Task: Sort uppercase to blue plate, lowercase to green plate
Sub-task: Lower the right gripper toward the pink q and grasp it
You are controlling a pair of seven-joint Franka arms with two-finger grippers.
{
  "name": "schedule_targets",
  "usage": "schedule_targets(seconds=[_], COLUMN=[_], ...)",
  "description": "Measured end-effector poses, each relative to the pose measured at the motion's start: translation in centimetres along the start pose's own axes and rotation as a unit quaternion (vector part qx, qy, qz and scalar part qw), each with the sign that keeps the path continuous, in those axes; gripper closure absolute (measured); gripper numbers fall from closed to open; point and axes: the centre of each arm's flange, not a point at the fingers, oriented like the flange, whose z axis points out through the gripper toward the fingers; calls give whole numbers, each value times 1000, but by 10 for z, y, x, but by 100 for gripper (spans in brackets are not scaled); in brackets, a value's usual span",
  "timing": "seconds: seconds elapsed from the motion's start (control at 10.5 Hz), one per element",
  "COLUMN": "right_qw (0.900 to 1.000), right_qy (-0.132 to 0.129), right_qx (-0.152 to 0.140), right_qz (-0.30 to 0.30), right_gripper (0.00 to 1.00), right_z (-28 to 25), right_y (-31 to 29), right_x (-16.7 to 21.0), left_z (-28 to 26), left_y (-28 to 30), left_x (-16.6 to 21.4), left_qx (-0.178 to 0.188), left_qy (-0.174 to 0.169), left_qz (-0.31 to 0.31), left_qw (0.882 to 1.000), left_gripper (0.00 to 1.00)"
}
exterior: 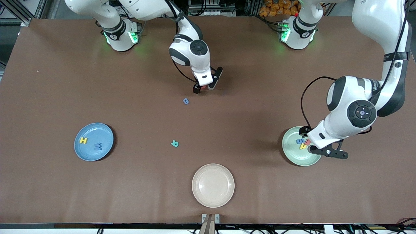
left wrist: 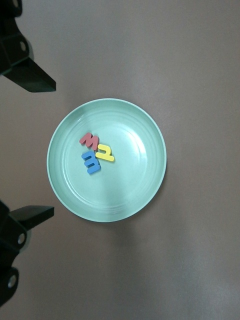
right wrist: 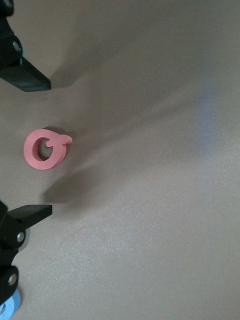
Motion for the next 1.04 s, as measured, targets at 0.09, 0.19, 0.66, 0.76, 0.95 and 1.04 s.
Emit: schedule_targets(seconds=[0.09, 0.19, 0.66, 0.76, 0.95, 1.04], right_qw=[1000, 1000, 1000, 1000, 1000, 1000], right_qy=[1, 1, 1, 0, -3, -3], right_qx=[0, 0, -5, -9, -17, -25], right_qz=[0, 0, -5, -7, -5, -1], right_gripper=[0, 0, 0, 0, 1, 1], right_z=[0, 0, 6, 8, 11, 12], right_y=[0, 0, 4, 6, 7, 7], right_x=[0, 0, -1, -1, -2, -3], left_z=[0, 0, 1, 1, 1, 1], left_y=[0, 1, 1, 1, 1, 1], left_x=[0, -1, -2, -2, -3, -3], left_qx=[0, 0, 0, 0, 0, 0], left_qy=[-2, -6, -10, -11, -11, -11], left_qz=[0, 1, 1, 1, 1, 1], left_qw=[1000, 1000, 1000, 1000, 1000, 1000], left_gripper=[0, 0, 0, 0, 0, 0])
